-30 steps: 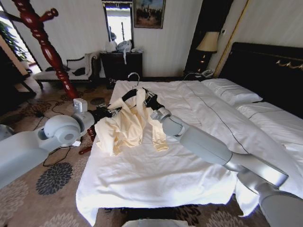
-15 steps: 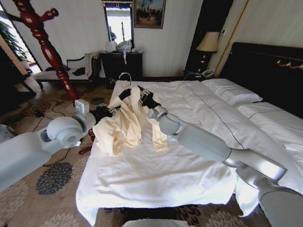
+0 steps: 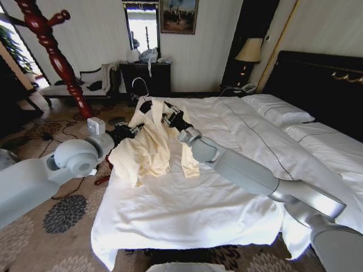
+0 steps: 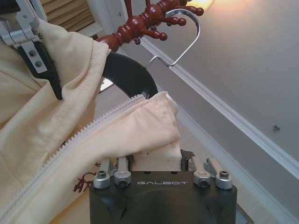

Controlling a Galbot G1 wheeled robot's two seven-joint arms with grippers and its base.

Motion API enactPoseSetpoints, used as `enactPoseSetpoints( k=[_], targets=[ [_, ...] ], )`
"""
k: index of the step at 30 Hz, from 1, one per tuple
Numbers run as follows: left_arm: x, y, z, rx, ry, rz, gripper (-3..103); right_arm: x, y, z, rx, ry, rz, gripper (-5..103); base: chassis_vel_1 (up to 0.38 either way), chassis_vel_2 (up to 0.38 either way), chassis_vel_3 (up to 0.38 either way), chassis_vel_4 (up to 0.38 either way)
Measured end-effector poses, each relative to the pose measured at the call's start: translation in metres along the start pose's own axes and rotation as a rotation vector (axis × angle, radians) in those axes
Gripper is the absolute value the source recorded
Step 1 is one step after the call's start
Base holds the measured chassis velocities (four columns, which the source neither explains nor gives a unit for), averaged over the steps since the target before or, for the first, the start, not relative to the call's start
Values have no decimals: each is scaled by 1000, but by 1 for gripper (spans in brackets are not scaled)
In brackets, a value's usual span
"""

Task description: Pick up the clothes from the bed and hang them on the clothes hanger.

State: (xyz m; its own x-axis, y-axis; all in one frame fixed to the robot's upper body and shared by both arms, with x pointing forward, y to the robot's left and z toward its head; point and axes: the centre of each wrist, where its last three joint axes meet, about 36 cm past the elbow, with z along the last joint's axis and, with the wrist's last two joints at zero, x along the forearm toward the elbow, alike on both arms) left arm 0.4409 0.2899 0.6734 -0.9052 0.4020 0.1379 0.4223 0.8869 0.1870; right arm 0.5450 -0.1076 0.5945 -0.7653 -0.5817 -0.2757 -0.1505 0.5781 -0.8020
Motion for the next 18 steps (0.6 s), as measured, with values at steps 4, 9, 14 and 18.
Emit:
enactPoseSetpoints(
  k=[4, 9, 14, 18],
  targets=[
    [0, 1, 1, -4, 1, -3, 22, 5, 0, -1, -27, 5, -5, 65, 0, 0, 0, 0],
    [-1, 5, 2, -4, 3, -14, 22, 13, -3, -2, -61, 25, -1, 82, 0, 0, 0, 0],
    [0, 11, 0, -7, -5, -36, 22, 29, -12, 2, -126, 55, 0, 96, 0, 0, 0, 0],
    [-3, 16, -2, -5, -18, -53, 22, 41, -20, 6, -131, 70, 16, 100, 0, 0, 0, 0]
  ],
)
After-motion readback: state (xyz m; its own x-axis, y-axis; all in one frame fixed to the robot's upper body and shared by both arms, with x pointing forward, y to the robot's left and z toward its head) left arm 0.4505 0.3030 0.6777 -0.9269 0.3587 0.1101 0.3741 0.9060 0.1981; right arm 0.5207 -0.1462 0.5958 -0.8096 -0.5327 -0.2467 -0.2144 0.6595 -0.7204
